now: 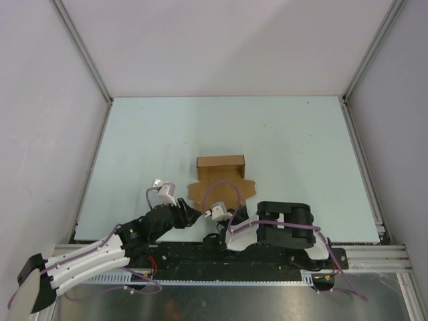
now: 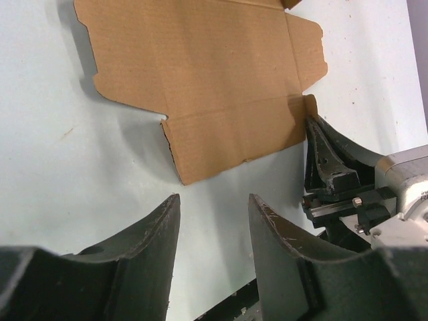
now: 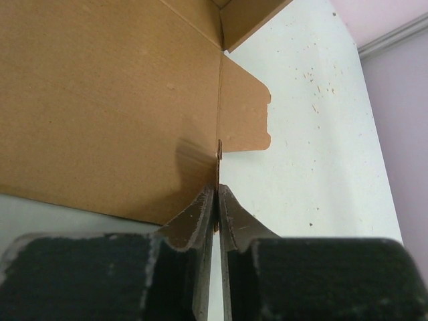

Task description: Fold the paper box

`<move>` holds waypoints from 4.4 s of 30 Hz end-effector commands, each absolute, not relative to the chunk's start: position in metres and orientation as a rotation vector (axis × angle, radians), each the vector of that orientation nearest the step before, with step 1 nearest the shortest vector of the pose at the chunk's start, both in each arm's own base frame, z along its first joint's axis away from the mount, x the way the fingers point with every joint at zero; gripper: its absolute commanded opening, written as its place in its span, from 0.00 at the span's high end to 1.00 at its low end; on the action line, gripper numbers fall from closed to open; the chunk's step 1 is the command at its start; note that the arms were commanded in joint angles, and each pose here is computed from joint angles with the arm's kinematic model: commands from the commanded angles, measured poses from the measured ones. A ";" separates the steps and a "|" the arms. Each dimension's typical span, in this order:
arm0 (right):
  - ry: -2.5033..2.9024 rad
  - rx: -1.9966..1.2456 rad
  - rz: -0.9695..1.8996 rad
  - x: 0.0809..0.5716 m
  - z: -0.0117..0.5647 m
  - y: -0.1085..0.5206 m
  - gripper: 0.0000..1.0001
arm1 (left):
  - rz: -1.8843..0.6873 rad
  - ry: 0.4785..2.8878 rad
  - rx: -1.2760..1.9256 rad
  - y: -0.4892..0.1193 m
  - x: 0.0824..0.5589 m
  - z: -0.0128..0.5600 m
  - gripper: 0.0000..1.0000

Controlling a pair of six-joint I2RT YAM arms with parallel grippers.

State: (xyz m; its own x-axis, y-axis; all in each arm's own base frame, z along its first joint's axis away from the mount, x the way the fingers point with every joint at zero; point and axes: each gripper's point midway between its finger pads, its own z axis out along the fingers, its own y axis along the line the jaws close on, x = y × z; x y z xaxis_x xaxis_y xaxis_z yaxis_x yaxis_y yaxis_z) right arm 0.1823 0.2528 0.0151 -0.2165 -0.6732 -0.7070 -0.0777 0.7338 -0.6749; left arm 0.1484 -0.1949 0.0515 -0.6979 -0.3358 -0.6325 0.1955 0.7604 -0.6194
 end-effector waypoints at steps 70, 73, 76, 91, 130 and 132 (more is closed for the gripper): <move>1.884 -0.094 0.702 0.148 0.136 0.220 0.23 | -0.409 2.065 -0.032 -0.162 0.227 0.068 0.41; 1.882 -0.096 0.699 0.149 0.135 0.219 0.24 | -0.400 2.062 -0.042 -0.160 0.228 0.065 0.44; 1.884 -0.100 0.708 0.149 0.135 0.220 0.24 | -0.395 2.057 -0.047 -0.160 0.230 0.066 0.53; 1.879 -0.117 0.738 0.147 0.139 0.223 0.24 | -0.365 2.130 -0.086 -0.160 0.227 0.044 0.44; 1.853 -0.147 0.732 0.137 0.143 0.219 0.25 | 0.026 2.241 0.309 -0.190 0.226 0.033 0.90; 1.847 -0.144 0.738 0.136 0.145 0.217 0.25 | 0.102 2.233 0.334 -0.194 0.226 0.031 0.89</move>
